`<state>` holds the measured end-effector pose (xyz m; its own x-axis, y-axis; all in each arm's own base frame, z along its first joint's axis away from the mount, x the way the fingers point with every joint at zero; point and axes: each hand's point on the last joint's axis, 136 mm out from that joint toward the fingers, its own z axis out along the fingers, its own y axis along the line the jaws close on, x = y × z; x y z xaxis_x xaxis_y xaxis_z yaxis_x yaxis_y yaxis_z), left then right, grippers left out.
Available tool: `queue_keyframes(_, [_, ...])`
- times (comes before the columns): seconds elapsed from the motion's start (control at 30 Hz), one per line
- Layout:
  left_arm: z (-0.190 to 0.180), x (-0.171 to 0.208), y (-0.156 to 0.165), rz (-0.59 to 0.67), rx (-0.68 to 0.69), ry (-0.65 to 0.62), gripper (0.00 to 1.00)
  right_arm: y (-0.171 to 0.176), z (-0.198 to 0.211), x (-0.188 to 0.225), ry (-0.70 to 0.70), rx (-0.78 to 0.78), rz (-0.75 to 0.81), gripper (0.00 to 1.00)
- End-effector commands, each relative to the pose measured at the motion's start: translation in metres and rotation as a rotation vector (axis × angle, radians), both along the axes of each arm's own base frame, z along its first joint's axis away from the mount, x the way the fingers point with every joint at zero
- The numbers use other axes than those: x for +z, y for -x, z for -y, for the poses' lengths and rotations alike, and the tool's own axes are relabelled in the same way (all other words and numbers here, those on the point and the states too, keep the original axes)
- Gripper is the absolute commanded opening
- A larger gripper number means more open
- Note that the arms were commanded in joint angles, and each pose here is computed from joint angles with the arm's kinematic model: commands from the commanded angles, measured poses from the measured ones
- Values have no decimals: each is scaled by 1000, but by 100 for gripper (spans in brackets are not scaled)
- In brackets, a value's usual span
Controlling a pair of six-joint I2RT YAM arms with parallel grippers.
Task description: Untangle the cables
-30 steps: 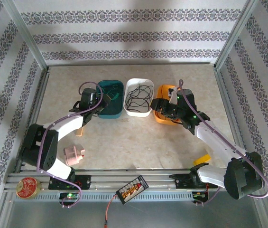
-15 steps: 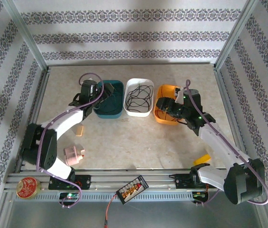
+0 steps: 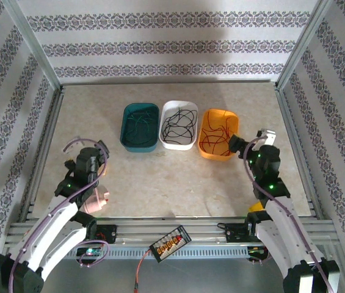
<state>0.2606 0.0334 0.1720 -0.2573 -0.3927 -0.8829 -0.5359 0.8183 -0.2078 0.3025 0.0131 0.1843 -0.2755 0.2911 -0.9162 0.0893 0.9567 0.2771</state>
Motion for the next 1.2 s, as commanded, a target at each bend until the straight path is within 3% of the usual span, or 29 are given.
queue_keyframes(0.0, [-38,-5,28,-58,171,-204,99,-6,39,-5,205,-197,52,98])
queue_keyframes(0.13, [-36,10,7,28,150,-316,99,-23,41,-51,252,-201,-75,98])
queue_keyframes(0.27, [-39,-7,-8,-65,164,-427,99,-47,30,-58,307,-154,-64,98])
queue_keyframes(0.43, [-18,-53,-44,-228,21,-396,99,-78,20,-63,344,-70,-3,98])
queue_keyframes(0.5, [-14,-52,-60,-203,7,-411,99,-90,17,-75,292,-13,59,98])
queue_keyframes(0.57, [-12,-51,-73,-154,-11,-395,99,-84,20,-81,282,-5,-17,98])
queue_keyframes(0.67, [-3,-53,-93,-111,-80,-375,99,-88,19,-79,271,1,25,98])
queue_keyframes(0.8, [11,-58,-122,-115,-174,-394,99,-89,20,-79,268,3,12,98])
queue_keyframes(0.87, [13,-66,-132,-178,-198,-388,99,-89,20,-79,269,6,15,98])
queue_keyframes(1.07, [19,-67,-132,-137,-310,-328,99,-88,18,-79,268,13,18,98])
queue_keyframes(1.17, [2,-59,-129,-76,-261,-337,99,-88,19,-79,269,12,17,98])
